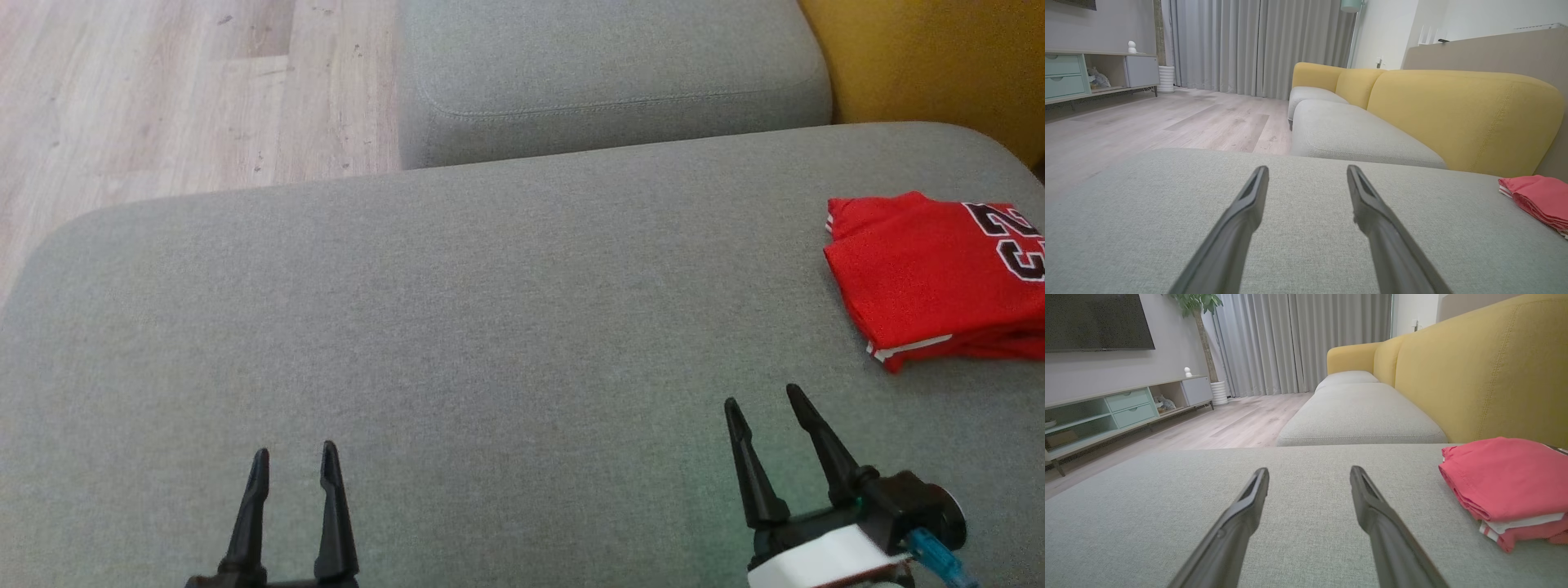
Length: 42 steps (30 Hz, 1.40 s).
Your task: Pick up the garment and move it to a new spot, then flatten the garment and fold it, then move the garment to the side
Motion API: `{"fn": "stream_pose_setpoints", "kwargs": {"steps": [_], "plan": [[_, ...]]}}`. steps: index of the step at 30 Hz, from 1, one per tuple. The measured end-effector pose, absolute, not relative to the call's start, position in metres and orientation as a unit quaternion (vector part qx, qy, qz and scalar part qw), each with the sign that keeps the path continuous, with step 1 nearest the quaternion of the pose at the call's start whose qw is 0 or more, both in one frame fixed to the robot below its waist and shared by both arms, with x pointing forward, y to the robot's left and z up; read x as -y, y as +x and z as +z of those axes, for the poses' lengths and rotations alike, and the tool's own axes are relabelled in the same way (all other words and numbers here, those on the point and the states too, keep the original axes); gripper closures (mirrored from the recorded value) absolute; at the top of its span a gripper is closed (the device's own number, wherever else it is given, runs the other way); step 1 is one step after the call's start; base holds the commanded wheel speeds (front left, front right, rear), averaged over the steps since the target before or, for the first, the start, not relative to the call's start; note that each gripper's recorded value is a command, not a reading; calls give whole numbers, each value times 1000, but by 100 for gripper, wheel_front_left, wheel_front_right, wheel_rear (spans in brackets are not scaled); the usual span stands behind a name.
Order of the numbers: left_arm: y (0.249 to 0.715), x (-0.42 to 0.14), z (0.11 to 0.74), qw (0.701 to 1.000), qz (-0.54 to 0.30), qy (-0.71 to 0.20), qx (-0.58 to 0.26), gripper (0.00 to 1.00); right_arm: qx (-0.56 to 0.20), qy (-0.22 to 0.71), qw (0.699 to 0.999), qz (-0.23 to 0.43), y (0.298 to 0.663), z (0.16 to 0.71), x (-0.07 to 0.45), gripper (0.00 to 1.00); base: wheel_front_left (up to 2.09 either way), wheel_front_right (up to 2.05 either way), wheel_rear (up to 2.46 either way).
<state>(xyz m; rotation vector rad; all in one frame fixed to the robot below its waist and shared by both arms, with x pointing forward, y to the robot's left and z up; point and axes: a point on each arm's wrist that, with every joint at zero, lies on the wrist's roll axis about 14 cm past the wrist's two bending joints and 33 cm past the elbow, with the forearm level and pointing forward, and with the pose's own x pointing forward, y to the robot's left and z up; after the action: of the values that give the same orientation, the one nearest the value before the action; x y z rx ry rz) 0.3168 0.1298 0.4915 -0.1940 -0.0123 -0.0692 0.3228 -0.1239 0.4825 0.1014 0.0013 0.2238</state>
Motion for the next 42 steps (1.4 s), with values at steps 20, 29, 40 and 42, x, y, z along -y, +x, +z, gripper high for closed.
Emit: {"fn": "stream_pose_setpoints", "kwargs": {"steps": [20,29,40,42], "plan": [[305,-138,453,991,-13,-122,-60,100,-58,91,990,89,308,450,131,100,0,0,0],[307,-140,447,982,-4,-172,-79,100,-63,143,985,70,311,450,137,100,0,0,0],[314,-144,446,969,6,-232,-87,100,-69,205,975,47,317,449,146,100,0,0,0],[315,-145,445,966,10,-243,-90,100,-69,216,973,42,318,449,148,100,0,0,0]]}}
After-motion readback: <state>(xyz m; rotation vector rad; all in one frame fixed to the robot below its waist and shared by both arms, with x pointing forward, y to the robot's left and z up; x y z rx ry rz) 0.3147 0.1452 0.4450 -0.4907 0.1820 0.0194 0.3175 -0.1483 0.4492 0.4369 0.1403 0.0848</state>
